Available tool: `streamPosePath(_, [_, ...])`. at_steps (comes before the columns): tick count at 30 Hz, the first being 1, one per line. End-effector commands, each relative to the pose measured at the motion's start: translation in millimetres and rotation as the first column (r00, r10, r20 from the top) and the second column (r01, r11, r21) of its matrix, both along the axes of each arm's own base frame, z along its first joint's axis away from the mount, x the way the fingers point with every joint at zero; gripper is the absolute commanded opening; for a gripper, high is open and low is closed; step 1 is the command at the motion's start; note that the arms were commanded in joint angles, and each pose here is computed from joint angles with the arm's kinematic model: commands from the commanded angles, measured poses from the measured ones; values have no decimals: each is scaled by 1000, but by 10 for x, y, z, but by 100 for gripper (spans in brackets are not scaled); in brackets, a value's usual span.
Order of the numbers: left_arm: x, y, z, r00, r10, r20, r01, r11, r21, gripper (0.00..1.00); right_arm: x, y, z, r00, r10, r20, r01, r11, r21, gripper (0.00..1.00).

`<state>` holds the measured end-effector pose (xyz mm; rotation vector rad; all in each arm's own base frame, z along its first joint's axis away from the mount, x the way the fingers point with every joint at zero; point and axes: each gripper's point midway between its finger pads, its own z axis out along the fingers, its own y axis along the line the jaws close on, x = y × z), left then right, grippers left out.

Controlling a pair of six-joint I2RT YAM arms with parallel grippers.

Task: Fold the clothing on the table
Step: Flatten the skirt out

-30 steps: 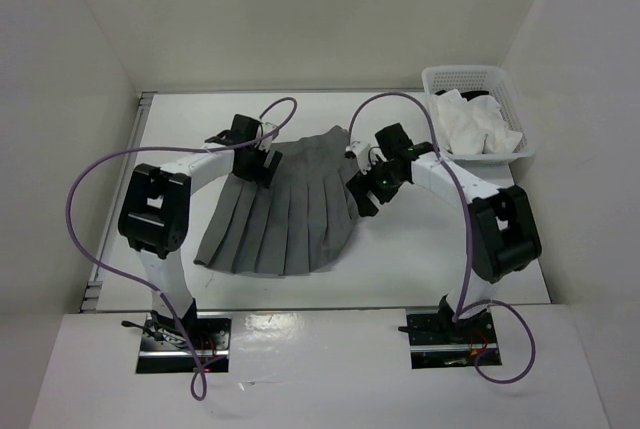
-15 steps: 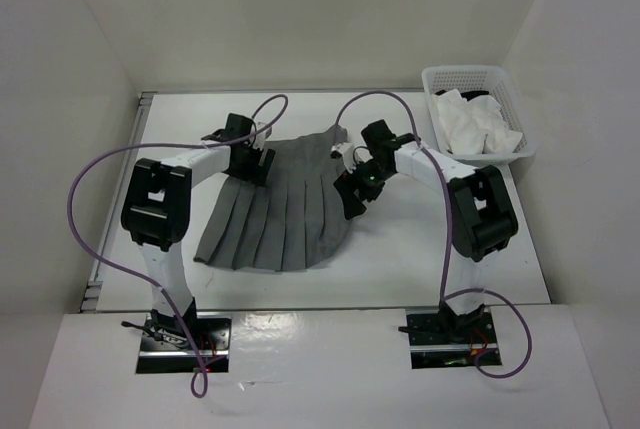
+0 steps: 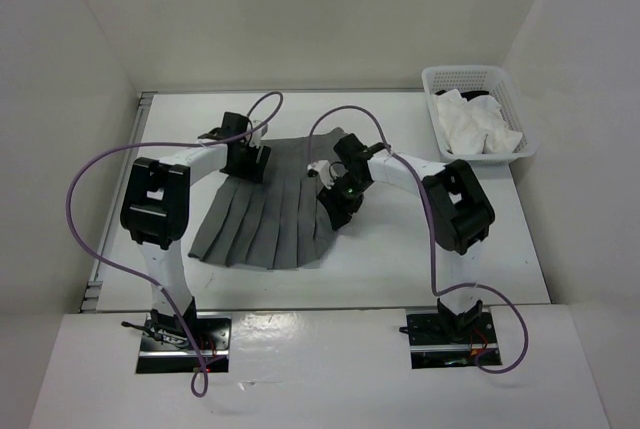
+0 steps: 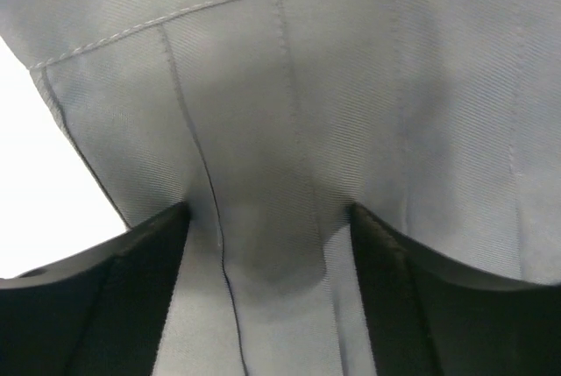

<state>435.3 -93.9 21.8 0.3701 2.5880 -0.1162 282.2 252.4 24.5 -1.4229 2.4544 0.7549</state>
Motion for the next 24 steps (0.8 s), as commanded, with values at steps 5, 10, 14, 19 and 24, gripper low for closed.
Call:
streamPosePath(5, [-60,82,-98,998,17,-57,-19,999,-30,96,259,-87,112,988,-63,144,78,992,-100,0])
streamPosePath(10, [-54,65,-75,998,12,-58,-15,999,-38,96,666,-310,1153,893,-137,430,207,971,-121,0])
streamPosePath(14, [-75,68,-82,998,12,-67,-15,999,-36,96,789,-407,1978,784,-165,598,289,950,-118,0])
streamPosePath(19, [-79,53,-81,998,8,-68,-11,999,-44,96,383,9,2480,746,-105,658,174,984,-40,60])
streamPosePath(24, [-95,39,-48,998,3,-70,-7,999,-52,96,265,-146,2077,700,-87,709,220,971,-97,99])
